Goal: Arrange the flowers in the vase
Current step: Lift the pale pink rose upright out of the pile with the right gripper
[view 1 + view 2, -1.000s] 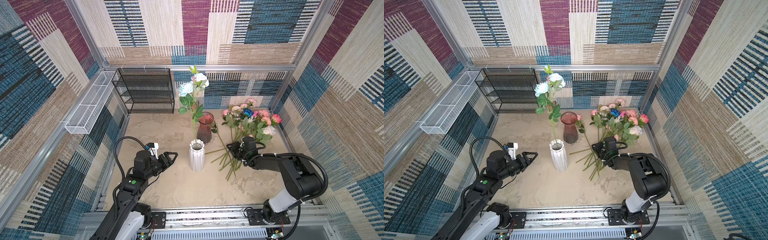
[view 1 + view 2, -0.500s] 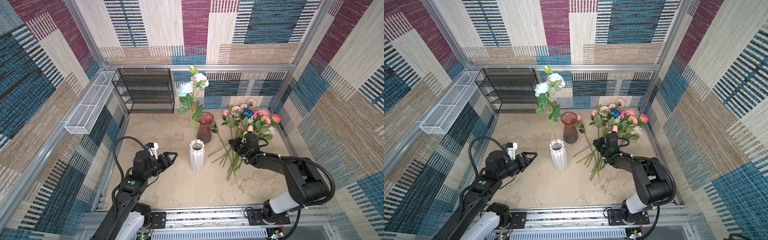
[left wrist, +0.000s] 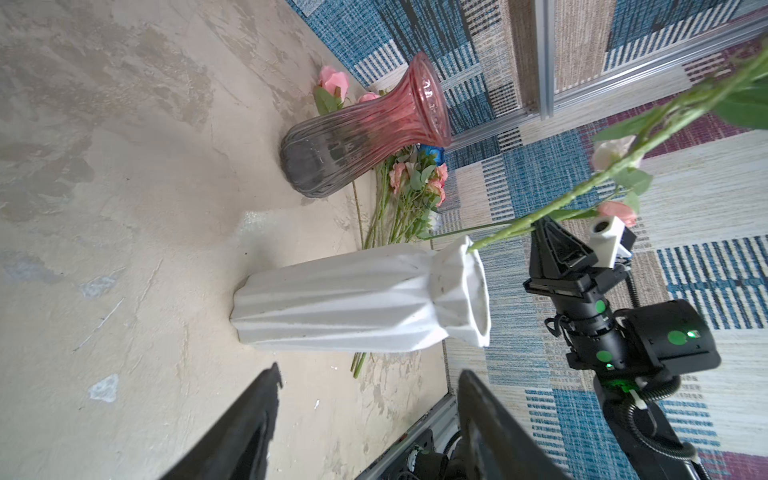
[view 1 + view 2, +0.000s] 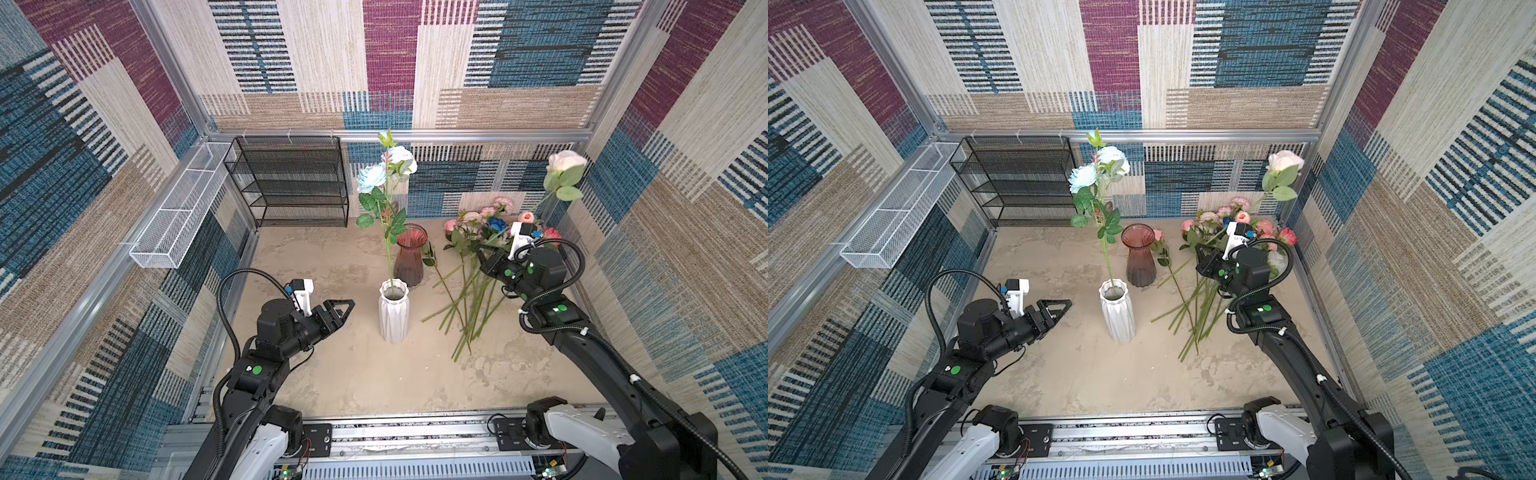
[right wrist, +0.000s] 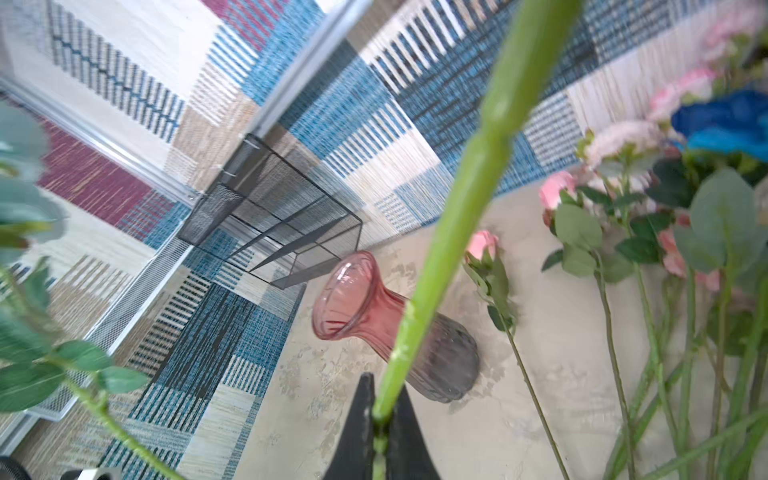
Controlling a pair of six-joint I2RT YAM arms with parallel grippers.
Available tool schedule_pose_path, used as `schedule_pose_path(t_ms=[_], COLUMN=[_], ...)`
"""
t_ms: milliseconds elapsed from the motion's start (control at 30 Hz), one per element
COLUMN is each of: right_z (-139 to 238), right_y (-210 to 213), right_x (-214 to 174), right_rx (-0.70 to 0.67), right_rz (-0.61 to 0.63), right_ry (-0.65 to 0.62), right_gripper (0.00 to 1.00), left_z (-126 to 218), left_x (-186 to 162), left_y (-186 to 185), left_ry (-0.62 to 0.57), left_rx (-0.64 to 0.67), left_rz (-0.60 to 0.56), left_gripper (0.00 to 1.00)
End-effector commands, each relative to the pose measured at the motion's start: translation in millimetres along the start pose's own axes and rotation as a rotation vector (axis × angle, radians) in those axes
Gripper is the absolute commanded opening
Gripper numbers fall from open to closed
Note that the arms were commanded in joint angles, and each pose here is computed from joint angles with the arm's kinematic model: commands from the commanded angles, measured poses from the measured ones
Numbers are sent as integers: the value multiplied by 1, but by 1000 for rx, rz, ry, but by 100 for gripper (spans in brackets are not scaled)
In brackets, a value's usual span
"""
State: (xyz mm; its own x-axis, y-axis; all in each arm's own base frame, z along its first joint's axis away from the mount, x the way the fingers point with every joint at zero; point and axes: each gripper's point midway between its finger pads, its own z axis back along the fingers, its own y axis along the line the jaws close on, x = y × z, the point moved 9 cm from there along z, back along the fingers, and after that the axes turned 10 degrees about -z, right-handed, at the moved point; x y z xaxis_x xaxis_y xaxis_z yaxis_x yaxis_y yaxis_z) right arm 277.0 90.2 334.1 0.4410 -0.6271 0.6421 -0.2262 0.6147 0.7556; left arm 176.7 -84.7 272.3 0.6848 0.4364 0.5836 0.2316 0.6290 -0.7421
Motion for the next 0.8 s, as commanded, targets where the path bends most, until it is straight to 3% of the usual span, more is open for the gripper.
schedule_pose_path(t_ms=[0, 67, 167, 533, 667, 767], right_z=[14, 20, 21, -9, -3, 11], right_y=[21, 35, 40, -29, -52, -41], right_x=[3, 7, 12, -28, -17, -11], right_rx=[85, 147, 124, -54, 86, 250], right_rz=[153, 209, 235, -7, -173, -161], right_ry=[60, 80, 91, 245, 234, 179], right_gripper=[0, 0, 0, 0, 0, 1], left_z=[5, 6, 6, 5, 5, 6], left_x=[0, 1, 1, -3, -4, -6], left_y=[-5, -7, -8, -4, -3, -2], left_ry=[12, 10, 11, 30, 34, 33], left_rx=[-14, -20, -26, -14, -12, -15], left_rz=[-36, -38, -33, -14, -7, -4], left_gripper=[70, 70, 69, 70, 69, 69])
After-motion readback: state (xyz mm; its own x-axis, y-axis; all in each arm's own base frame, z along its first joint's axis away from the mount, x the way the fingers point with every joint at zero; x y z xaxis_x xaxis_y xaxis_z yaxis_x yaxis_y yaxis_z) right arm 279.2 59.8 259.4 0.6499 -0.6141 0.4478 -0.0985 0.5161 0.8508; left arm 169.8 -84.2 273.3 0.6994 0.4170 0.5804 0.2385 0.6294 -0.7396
